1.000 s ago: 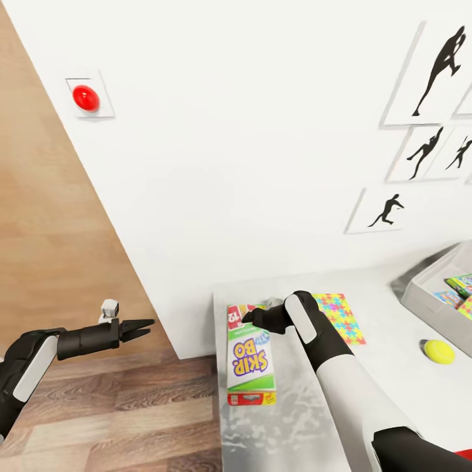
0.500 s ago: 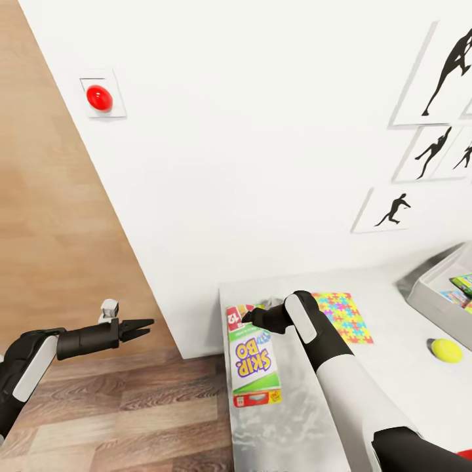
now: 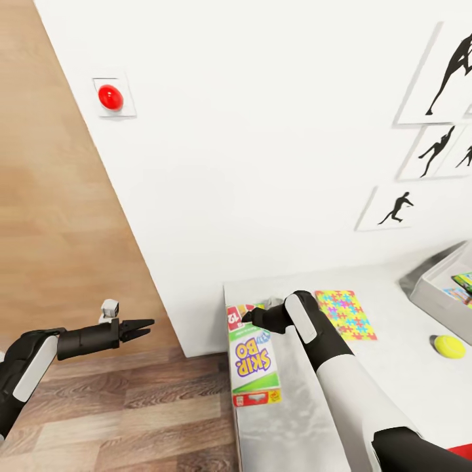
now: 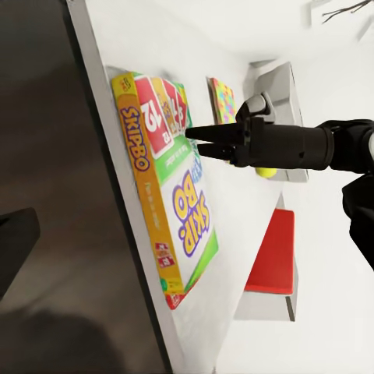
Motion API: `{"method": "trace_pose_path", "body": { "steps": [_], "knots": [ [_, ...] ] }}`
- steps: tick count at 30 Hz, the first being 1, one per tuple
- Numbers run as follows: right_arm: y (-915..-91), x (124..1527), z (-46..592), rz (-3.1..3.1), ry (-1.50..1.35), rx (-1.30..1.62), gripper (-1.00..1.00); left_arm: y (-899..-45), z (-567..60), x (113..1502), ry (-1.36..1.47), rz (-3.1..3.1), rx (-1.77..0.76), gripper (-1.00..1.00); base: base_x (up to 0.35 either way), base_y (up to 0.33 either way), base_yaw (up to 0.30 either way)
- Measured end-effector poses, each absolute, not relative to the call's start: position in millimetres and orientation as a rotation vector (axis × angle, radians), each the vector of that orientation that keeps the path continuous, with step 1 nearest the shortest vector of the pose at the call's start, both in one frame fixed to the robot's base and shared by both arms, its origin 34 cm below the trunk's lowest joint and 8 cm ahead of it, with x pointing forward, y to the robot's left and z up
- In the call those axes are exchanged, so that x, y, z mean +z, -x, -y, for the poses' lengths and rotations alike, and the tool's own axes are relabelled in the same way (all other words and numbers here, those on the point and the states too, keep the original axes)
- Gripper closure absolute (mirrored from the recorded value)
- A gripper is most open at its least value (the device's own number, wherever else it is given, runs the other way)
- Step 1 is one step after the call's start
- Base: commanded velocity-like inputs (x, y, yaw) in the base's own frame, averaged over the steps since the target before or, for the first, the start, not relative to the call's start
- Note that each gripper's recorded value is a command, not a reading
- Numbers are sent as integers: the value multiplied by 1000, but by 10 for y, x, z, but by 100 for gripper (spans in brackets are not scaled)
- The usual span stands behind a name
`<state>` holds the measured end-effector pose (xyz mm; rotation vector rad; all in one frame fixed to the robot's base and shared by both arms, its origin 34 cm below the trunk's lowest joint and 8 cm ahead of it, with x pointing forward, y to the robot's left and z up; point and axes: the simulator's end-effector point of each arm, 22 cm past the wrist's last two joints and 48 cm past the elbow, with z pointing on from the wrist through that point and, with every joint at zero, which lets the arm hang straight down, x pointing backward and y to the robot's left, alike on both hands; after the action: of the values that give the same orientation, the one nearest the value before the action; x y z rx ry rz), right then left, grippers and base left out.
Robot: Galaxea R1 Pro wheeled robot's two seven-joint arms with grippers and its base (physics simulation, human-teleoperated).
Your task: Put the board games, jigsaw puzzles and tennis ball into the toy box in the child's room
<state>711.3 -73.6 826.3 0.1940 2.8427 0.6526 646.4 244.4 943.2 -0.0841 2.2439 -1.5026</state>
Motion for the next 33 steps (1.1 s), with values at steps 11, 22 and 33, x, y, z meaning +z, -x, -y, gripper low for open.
{"method": "trace_pose_path", "body": {
  "steps": [11, 22, 33],
  "knots": [
    [-7115, 8261, 745, -2843, -195, 651, -100, -6466, -2446, 9434, 85, -2243, -1502, -100, -1, 68, 0],
    [-7115, 8262, 744, -2843, -195, 651, -100, -6466, -2448, 9434, 85, -2243, -1502, -100, 0, 25, 0],
    [-7114, 8261, 744, -2843, -195, 651, -100, -6466, -2447, 9434, 85, -2243, -1502, -100, 0, 45, 0]
  ]
}}
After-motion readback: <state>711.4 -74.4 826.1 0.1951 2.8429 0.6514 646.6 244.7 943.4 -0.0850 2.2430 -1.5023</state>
